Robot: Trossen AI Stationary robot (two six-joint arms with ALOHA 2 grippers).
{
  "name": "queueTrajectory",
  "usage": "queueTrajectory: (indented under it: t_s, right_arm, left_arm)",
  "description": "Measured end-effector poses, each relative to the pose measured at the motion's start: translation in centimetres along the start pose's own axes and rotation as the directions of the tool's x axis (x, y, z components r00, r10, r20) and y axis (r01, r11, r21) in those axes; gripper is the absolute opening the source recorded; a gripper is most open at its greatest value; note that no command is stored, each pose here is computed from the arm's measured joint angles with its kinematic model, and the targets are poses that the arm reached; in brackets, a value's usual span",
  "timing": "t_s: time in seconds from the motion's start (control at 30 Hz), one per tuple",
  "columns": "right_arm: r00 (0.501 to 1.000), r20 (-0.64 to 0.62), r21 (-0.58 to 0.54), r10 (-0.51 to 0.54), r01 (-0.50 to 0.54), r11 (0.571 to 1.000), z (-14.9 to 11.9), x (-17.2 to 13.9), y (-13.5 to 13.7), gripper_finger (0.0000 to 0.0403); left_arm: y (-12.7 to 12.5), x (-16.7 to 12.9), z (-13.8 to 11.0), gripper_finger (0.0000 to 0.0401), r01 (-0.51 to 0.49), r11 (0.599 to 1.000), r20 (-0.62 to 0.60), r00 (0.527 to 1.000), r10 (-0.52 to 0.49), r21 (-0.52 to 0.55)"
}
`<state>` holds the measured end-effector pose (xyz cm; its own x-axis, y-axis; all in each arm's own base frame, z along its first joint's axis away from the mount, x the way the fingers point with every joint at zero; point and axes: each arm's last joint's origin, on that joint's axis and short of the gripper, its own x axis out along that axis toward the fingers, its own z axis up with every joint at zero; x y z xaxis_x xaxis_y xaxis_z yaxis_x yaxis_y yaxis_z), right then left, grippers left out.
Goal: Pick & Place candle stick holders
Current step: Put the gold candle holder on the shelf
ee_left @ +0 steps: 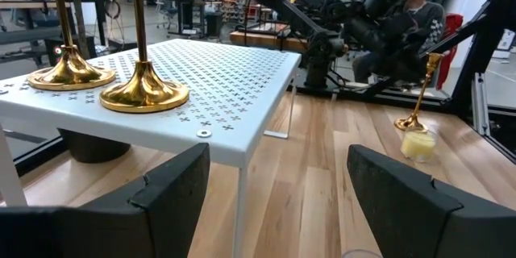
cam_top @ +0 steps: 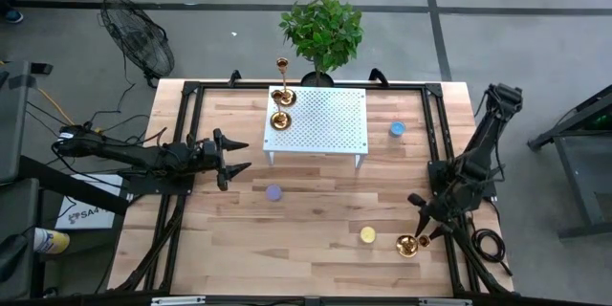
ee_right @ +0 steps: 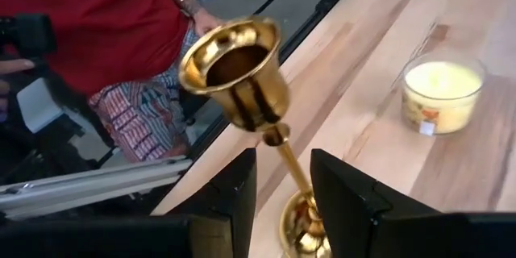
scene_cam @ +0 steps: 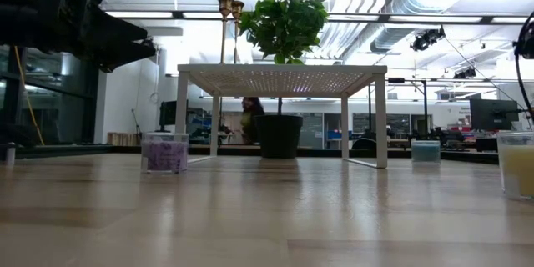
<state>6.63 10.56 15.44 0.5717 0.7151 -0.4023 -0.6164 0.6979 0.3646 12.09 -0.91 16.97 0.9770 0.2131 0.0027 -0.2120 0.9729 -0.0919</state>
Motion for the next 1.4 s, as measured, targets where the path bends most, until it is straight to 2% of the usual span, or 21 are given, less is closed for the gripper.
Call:
queueTrajectory:
  t_s: [0.4,0.67,0.87,1.17,1.4]
  right_arm:
    - [0.999,0.035,-0.056,-0.031,0.033,0.998,0.2,1.5,0.5,0.0114]
    - [0.996,0.078,-0.051,-0.036,0.040,0.998,0.5,2.0,0.7,0.0113]
    - [0.992,0.124,-0.096,-0.023,0.035,0.995,0.9,2.0,0.9,0.0086]
    - [0.993,0.119,-0.104,-0.026,0.039,0.994,0.9,2.0,0.8,0.0041]
    - [0.991,0.126,-0.101,-0.048,0.061,0.993,0.9,2.0,0.8,0.0047]
  left_arm:
    - [0.0,0.0,0.0,0.0291,0.000,1.000,0.000,1.000,0.000,0.000]
    - [0.0,0.0,0.0,0.0291,0.000,1.000,0.000,1.000,0.000,0.000]
    - [0.0,0.0,0.0,0.0291,0.000,1.000,0.000,1.000,0.000,0.000]
    - [0.0,0.0,0.0,0.0291,0.000,1.000,0.000,1.000,0.000,0.000]
    - [0.0,0.0,0.0,0.0291,0.000,1.000,0.000,1.000,0.000,0.000]
